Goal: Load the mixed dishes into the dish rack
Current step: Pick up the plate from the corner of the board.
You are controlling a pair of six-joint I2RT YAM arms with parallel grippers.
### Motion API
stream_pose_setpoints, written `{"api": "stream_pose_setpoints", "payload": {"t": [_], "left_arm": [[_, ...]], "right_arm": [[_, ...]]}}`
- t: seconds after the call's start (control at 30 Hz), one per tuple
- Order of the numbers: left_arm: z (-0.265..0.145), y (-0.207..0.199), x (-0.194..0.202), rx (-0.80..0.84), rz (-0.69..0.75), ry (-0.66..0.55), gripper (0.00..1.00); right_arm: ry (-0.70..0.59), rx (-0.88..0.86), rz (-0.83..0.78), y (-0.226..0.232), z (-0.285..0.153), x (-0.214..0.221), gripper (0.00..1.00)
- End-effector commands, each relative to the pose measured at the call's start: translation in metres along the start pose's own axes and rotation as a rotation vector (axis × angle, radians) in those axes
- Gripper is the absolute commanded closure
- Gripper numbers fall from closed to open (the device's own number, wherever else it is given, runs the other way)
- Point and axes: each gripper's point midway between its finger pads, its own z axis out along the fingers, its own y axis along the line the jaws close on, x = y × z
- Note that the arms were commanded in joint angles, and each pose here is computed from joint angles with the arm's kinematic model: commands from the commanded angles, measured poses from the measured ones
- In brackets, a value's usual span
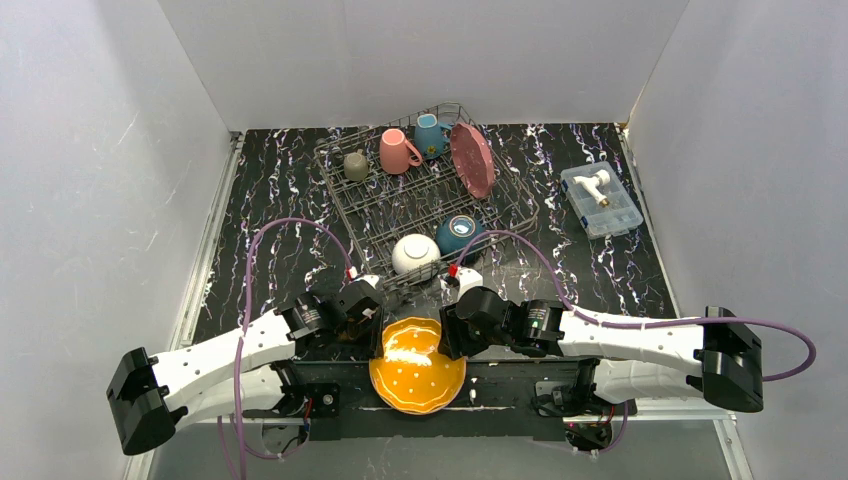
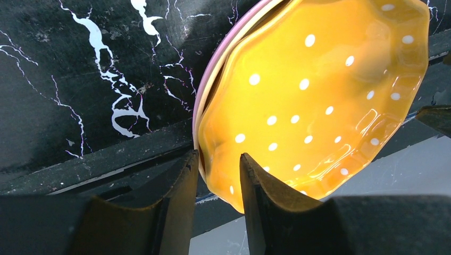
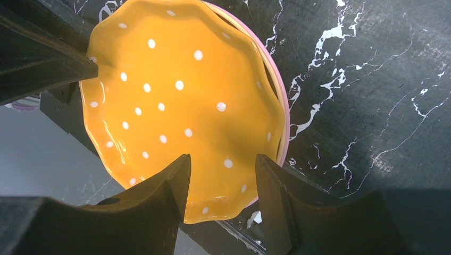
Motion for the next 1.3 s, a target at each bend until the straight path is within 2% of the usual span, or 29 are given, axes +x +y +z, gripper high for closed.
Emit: {"api": "stream_pose_setpoints", "payload": {"t": [0.0, 0.67, 1.27], "left_arm": [[0.002, 0.006, 0.002, -0.031, 0.012, 0.005, 0.67], [0.012, -0.005, 0.002, 0.006, 0.02, 0.032, 0.88], [0.038, -0.001, 0.016, -0.006, 0.014, 0.094, 0.91]], "right_arm": [[-0.021, -0.02, 0.01, 0.007, 0.001, -0.004, 0.43], [-0.009, 0.019, 0.01, -0.005, -0.001, 0.003, 0.43], [-0.032, 0.128, 0.025, -0.03, -0.027, 0.002, 0.41]]}}
